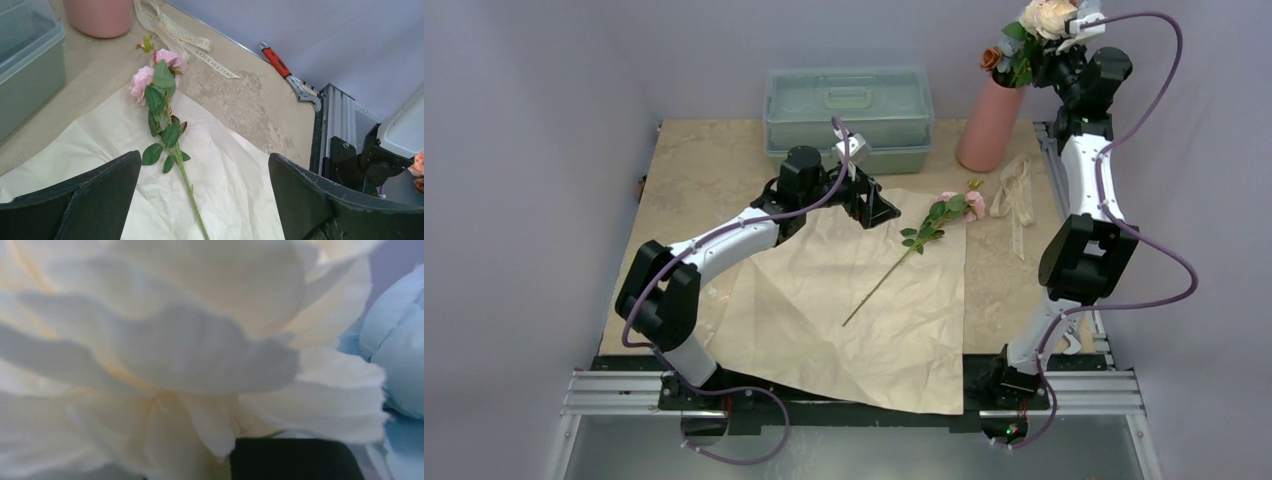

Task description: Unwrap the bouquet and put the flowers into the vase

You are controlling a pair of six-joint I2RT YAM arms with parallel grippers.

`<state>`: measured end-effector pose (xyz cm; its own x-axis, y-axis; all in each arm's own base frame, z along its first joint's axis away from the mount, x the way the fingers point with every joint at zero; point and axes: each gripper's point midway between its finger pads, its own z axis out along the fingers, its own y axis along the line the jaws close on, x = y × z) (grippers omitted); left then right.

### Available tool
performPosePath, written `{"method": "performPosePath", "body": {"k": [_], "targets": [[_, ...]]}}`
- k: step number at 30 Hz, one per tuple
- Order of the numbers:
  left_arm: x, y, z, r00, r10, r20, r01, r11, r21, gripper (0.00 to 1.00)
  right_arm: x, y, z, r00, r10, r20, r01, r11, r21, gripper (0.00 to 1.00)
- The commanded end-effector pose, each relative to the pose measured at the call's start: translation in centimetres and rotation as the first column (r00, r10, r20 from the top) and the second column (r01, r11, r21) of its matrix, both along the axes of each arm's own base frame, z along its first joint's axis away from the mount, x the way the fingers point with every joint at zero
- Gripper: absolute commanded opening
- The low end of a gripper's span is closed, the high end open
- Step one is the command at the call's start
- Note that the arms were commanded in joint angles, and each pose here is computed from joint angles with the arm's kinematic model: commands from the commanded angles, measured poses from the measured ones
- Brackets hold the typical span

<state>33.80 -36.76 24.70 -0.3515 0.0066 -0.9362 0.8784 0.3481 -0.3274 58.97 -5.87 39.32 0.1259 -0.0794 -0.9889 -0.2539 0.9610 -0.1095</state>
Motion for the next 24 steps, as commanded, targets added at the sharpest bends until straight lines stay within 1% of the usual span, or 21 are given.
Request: {"method": "performPosePath", "body": {"k": [1,3,4,7,10,12,13,20,24], "targets": [[2.2,0.4,-0.2,0.997,0.078,0.015,-0.078,0.996,0.041,1.0,1.1,-0.5,-2.4,0.994,-0.045,-0.095,0.049,0.998,0.044,0.0],[2.5,0.5,-0.8,0.996,0.092,0.007,-0.092,0.994,0.061,1.0,1.4,-0.7,-2.9,0.993,-0.05,-0.109,0.056,0.997,0.05,0.0],[2.6,0.5,-1.0,0.996,0.094,0.005,-0.094,0.993,0.068,1.0,1.4,-0.7,-2.9,0.993,-0.05,-0.111,0.056,0.997,0.055,0.03],[2.8,0.5,-1.7,0.995,0.098,0.002,-0.098,0.992,0.082,1.0,1.4,-0.6,-2.9,0.991,-0.046,-0.125,0.055,0.996,0.071,0.07],[3.0,0.4,-2.1,0.995,0.101,0.0,-0.101,0.991,0.089,1.0,1.0,-0.3,-2.6,0.991,-0.029,-0.128,0.038,0.996,0.074,0.19],[3.1,0.4,-2.4,0.995,0.103,-0.001,-0.103,0.99,0.093,1.0,0.6,-0.3,-2.3,0.991,-0.036,-0.132,0.046,0.996,0.075,0.32],[3.3,0.4,-2.6,0.994,0.108,-0.002,-0.107,0.99,0.097,1.0,0.3,-0.3,-2.3,0.99,-0.037,-0.135,0.048,0.996,0.075,0.36],[3.8,0.2,-3.7,0.993,0.12,-0.008,-0.118,0.986,0.116,1.0,-2.2,-0.2,-1.0,0.99,-0.047,-0.131,0.062,0.992,0.111,0.53],[4.0,0.2,-4.4,0.992,0.123,-0.005,-0.121,0.984,0.133,1.0,-3.2,-0.3,-0.3,0.99,-0.045,-0.135,0.063,0.988,0.138,0.66]]}}
